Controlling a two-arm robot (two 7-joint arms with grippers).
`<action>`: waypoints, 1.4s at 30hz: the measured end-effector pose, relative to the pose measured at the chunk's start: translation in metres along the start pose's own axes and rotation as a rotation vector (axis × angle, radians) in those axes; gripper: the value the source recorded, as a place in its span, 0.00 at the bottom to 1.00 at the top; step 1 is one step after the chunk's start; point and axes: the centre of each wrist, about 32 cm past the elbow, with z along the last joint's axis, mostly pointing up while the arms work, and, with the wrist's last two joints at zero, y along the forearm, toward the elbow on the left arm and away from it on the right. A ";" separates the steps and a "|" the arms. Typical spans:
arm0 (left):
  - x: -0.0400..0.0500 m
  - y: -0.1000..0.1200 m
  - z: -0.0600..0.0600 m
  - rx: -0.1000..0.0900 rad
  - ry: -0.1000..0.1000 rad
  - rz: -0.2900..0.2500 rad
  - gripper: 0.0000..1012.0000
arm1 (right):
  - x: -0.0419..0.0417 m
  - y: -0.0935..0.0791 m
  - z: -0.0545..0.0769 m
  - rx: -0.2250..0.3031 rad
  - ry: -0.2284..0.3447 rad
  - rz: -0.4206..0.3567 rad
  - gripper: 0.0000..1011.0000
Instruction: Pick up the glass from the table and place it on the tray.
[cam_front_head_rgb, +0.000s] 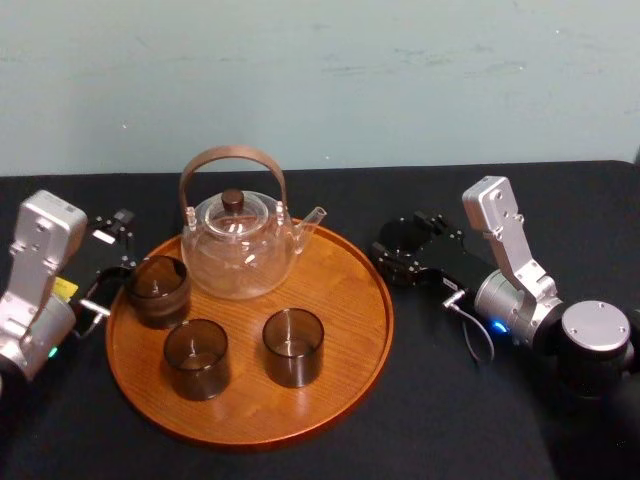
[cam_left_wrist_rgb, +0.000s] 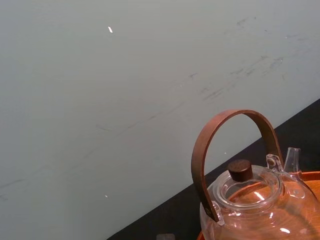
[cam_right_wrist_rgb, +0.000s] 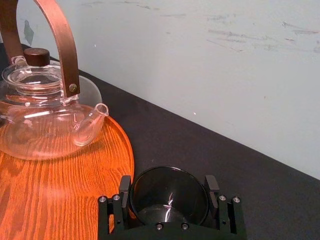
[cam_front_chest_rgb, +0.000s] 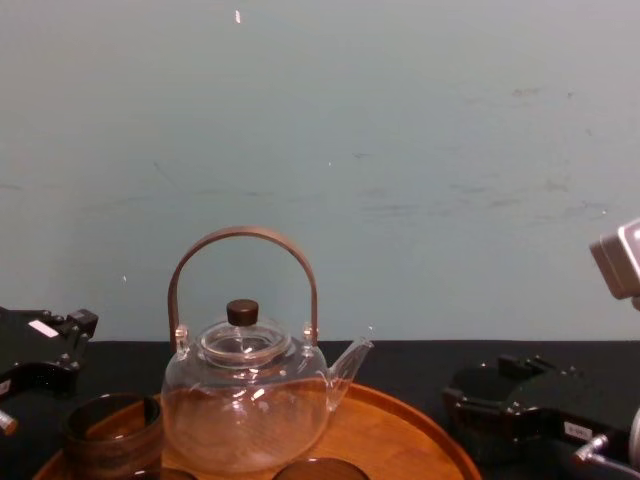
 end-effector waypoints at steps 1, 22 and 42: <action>0.0000 0.000 0.000 0.000 0.000 0.000 0.00 | 0.0000 0.000 0.000 0.000 0.000 0.000 0.89; 0.0000 0.000 0.000 0.000 0.000 0.000 0.00 | 0.0002 -0.001 0.000 0.001 0.001 -0.001 0.89; 0.0000 0.000 0.000 0.000 0.000 0.000 0.00 | 0.0001 -0.001 0.000 0.001 0.001 -0.001 0.89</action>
